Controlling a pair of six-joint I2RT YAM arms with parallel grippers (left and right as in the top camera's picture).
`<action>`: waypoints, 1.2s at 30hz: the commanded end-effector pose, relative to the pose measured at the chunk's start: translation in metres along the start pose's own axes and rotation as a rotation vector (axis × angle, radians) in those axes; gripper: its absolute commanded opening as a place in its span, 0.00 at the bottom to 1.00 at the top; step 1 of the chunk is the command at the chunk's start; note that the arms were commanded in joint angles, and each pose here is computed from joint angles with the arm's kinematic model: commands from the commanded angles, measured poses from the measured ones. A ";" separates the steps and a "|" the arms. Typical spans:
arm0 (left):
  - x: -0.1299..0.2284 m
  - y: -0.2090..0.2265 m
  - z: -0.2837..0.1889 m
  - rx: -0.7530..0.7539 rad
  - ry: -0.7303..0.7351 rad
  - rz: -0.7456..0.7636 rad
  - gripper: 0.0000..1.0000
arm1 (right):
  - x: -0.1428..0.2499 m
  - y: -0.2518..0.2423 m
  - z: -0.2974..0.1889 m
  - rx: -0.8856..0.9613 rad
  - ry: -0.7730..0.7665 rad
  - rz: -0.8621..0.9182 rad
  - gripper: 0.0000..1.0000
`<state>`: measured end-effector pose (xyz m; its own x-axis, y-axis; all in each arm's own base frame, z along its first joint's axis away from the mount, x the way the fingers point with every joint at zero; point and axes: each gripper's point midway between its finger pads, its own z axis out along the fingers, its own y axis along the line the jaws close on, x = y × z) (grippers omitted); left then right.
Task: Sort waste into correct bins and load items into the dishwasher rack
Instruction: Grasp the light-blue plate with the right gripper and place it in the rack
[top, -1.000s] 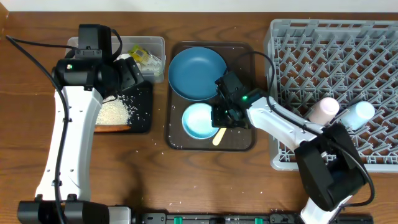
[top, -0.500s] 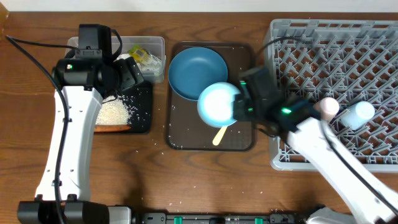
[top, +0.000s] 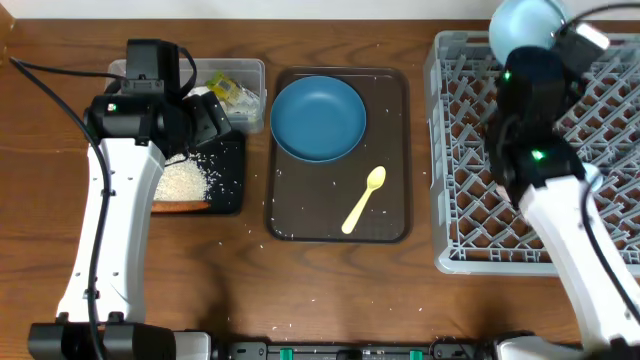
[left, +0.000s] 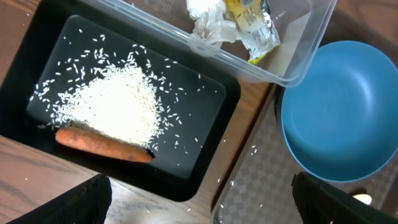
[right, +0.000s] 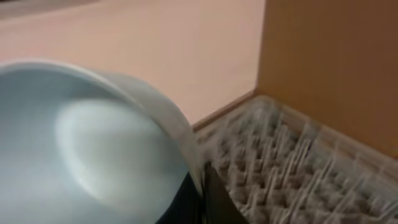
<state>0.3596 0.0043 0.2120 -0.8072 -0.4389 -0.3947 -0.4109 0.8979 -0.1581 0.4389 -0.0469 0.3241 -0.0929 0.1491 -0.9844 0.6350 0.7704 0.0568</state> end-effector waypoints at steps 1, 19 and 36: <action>-0.002 0.004 0.002 -0.018 -0.002 -0.002 0.95 | 0.018 -0.001 0.023 0.119 -0.013 -0.315 0.02; -0.002 0.004 0.002 -0.018 -0.002 -0.002 0.95 | 0.130 0.043 0.056 0.131 0.093 -0.673 0.02; -0.002 0.004 0.002 -0.018 -0.002 -0.002 0.96 | 0.156 0.037 0.073 0.216 0.086 -0.727 0.01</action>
<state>0.3596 0.0042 0.2120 -0.8072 -0.4390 -0.3947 -0.4106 0.8979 -0.1589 0.5031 -0.0348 0.1759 -0.5494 -0.2702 -0.7907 0.5442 0.6023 -0.5840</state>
